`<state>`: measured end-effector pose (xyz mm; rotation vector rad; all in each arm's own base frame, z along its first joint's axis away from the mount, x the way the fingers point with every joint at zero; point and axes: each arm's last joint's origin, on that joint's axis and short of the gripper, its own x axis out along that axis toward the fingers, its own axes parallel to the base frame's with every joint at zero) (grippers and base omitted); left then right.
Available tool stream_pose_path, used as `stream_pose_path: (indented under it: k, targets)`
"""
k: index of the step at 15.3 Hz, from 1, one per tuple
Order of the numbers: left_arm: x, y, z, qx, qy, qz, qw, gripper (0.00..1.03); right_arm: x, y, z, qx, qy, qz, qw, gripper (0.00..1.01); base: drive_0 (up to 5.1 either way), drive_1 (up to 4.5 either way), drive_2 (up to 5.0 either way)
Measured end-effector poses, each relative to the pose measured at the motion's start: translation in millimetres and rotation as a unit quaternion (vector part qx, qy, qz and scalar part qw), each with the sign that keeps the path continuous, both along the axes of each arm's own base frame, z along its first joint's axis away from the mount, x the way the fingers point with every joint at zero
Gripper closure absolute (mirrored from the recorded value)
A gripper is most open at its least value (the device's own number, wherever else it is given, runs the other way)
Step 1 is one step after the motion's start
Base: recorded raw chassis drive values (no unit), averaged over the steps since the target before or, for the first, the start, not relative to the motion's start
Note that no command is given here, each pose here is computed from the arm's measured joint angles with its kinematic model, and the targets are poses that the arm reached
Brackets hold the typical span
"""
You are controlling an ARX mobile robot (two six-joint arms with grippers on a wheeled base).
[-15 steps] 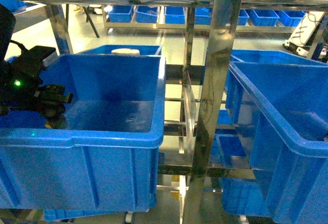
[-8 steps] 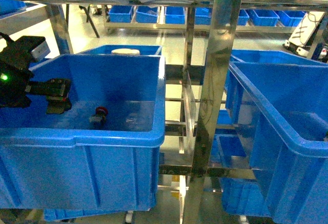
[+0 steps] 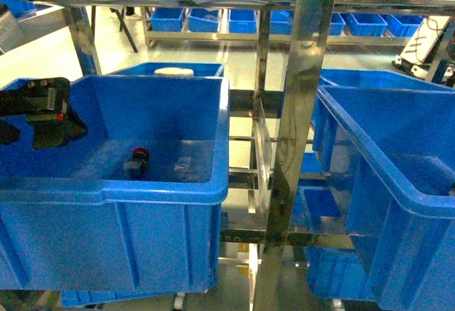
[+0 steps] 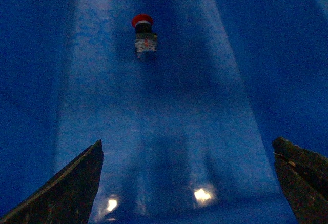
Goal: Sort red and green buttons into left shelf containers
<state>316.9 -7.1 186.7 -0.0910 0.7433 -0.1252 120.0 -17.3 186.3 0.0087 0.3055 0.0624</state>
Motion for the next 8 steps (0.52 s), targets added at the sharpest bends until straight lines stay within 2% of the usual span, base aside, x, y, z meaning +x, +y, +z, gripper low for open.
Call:
stream_pose_path:
  k: [2,4,6,8]
  targets:
    - [-29.8,0.3,13.3,-0.02,-0.024,0.008,0.9995,0.05,0.0,0.0,0.0,0.0,0.0,0.0,1.0,0.03,0.0,0.0,0.0]
    - [-69.2,6.0,15.9,-0.02,-0.045,0.021,0.9985,0.05,0.0,0.0,0.0,0.0,0.0,0.0,1.0,0.03,0.0,0.0,0.0]
    - [-118.4,11.9,2.8,-0.02,-0.031,0.027,0.9989,0.05,0.0,0.0,0.0,0.0,0.0,0.0,1.0,0.03,0.0,0.0,0.0]
    - [-162.0,9.9,-6.4,-0.015,-0.028,0.019,0.9993,0.05,0.0,0.0,-0.1,0.0,0.0,0.0,1.0,0.03,0.0,0.0,0.0]
